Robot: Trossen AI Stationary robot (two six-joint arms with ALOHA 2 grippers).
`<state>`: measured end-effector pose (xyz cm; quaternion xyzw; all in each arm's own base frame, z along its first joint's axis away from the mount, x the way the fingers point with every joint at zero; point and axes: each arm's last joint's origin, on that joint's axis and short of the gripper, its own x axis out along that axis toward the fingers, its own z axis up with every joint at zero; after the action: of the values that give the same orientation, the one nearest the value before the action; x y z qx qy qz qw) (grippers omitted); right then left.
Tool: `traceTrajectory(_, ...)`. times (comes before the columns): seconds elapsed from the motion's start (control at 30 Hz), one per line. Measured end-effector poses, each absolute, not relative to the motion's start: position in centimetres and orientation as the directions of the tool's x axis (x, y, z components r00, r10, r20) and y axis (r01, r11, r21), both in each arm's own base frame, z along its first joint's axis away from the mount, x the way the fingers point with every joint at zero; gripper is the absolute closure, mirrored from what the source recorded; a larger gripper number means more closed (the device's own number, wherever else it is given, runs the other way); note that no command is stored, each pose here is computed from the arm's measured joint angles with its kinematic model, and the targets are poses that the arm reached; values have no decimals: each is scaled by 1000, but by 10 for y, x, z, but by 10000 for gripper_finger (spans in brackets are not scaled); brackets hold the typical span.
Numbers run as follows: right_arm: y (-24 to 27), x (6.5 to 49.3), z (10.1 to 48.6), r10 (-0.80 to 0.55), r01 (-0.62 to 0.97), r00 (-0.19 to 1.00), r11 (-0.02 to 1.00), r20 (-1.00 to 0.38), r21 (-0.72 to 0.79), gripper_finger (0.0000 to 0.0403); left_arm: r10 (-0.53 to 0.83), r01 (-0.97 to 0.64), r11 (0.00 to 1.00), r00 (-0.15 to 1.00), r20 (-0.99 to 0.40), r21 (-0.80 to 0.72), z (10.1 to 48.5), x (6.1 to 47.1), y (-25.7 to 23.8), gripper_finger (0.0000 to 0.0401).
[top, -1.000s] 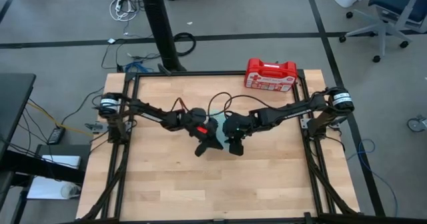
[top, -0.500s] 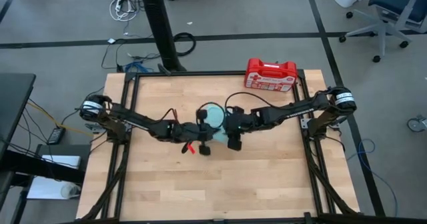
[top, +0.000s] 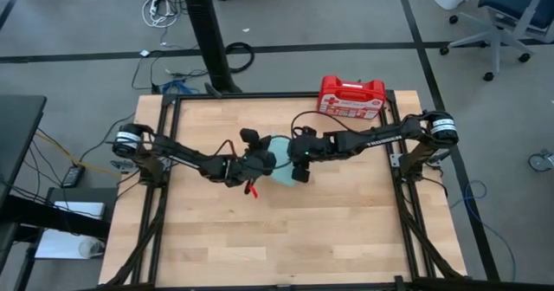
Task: Roll bandage
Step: Close the transparent food container lid
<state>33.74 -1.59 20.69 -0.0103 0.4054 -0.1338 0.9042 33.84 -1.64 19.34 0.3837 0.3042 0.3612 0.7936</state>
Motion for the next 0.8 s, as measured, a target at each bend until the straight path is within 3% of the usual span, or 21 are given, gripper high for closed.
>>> traceTrajectory(0.27, -17, 348, 182, -198, 218, 598, 973, -777, -80, 254, 891, -162, 206, 439, -116, 965, 175, 351, -15, 401)
traceTrajectory(0.63, -17, 349, 176, -186, 221, 585, 973, -790, -65, 254, 896, -203, 111, 445, -10, 973, 198, 355, -20, 401)
traceTrajectory(0.8, -17, 348, 177, -181, 218, 586, 974, -790, -61, 254, 887, -155, 149, 457, -63, 977, 180, 354, -14, 401)
